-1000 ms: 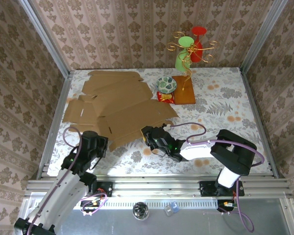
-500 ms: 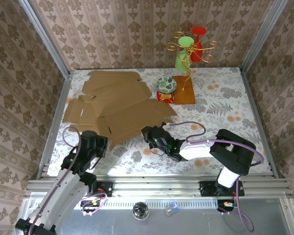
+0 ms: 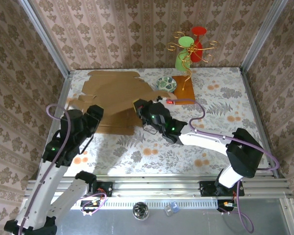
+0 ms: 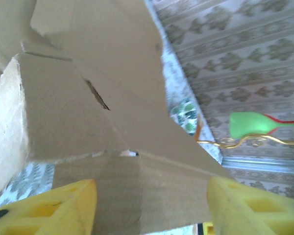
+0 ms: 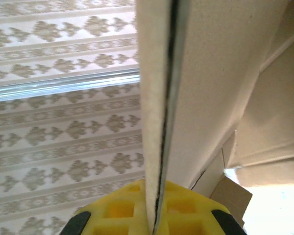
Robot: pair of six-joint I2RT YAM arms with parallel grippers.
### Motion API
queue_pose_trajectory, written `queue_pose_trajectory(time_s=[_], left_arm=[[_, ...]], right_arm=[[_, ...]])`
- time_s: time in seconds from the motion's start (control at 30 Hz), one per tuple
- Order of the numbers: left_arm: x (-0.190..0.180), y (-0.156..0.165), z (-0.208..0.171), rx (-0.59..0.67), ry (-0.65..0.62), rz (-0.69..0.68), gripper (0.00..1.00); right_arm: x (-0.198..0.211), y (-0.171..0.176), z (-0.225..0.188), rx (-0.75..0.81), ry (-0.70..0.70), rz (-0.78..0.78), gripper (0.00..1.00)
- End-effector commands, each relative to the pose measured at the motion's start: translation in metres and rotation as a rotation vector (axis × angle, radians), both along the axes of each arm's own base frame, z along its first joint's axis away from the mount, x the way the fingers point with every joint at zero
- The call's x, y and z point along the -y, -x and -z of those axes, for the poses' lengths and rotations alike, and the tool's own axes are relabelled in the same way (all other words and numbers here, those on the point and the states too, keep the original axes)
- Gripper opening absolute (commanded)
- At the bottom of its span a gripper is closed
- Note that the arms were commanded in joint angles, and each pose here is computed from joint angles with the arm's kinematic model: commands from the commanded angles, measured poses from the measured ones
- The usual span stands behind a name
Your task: Fold the paper box
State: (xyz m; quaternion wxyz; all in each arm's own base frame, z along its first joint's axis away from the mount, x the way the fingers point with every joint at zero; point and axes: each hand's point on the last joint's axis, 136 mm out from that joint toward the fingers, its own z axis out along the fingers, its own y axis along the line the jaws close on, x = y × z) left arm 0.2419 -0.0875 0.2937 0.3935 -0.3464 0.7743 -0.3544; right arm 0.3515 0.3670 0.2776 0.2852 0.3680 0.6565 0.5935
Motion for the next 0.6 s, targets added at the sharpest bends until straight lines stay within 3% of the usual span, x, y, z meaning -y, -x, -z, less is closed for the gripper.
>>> queue_pose_trajectory(time_s=[0.0, 0.23, 0.43, 0.57], left_arm=[[-0.02, 0.011, -0.018, 0.029, -0.166, -0.016, 0.66], [-0.048, 0.021, -0.091, 0.198, -0.309, -0.084, 0.63], [-0.059, 0.026, -0.155, 0.375, -0.388, -0.114, 0.6], [-0.055, 0.022, -0.177, 0.43, -0.4, -0.104, 0.58]], right_arm=[[0.008, -0.014, -0.046, 0.072, -0.004, 0.049, 0.0], [0.016, -0.031, -0.126, 0.16, -0.036, 0.087, 0.0], [0.048, -0.017, -0.181, 0.204, 0.005, 0.159, 0.0], [0.082, 0.002, -0.203, 0.19, 0.062, 0.228, 0.0]])
